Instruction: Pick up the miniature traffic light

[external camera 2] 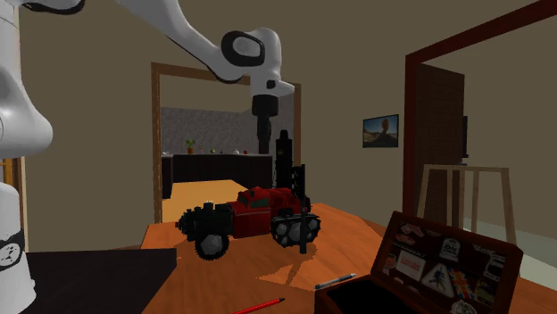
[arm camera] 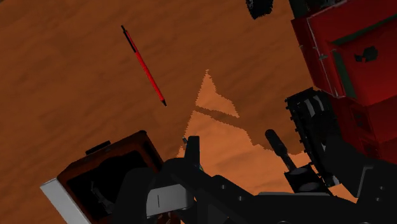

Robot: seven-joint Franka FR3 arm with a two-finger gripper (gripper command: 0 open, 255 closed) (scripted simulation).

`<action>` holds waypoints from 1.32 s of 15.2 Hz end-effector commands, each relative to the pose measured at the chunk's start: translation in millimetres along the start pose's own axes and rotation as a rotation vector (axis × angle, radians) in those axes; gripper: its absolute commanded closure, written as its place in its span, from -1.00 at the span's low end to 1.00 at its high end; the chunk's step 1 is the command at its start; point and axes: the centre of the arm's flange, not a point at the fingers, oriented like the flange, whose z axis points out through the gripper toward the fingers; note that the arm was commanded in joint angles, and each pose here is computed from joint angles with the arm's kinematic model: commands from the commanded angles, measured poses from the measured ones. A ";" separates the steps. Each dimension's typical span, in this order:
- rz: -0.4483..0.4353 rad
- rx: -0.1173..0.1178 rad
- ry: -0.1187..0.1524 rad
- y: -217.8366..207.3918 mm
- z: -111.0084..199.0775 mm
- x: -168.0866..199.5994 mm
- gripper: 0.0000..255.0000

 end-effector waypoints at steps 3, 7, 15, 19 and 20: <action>0.027 0.015 0.009 -29.9 13.8 35.3 -1.00; 0.053 0.030 0.018 -62.5 28.0 71.0 -1.00; 0.066 0.037 0.022 -79.4 61.4 90.3 -1.00; 0.066 0.037 0.022 -79.6 75.0 90.6 -1.00; 0.066 0.037 0.022 -79.9 74.9 90.7 1.00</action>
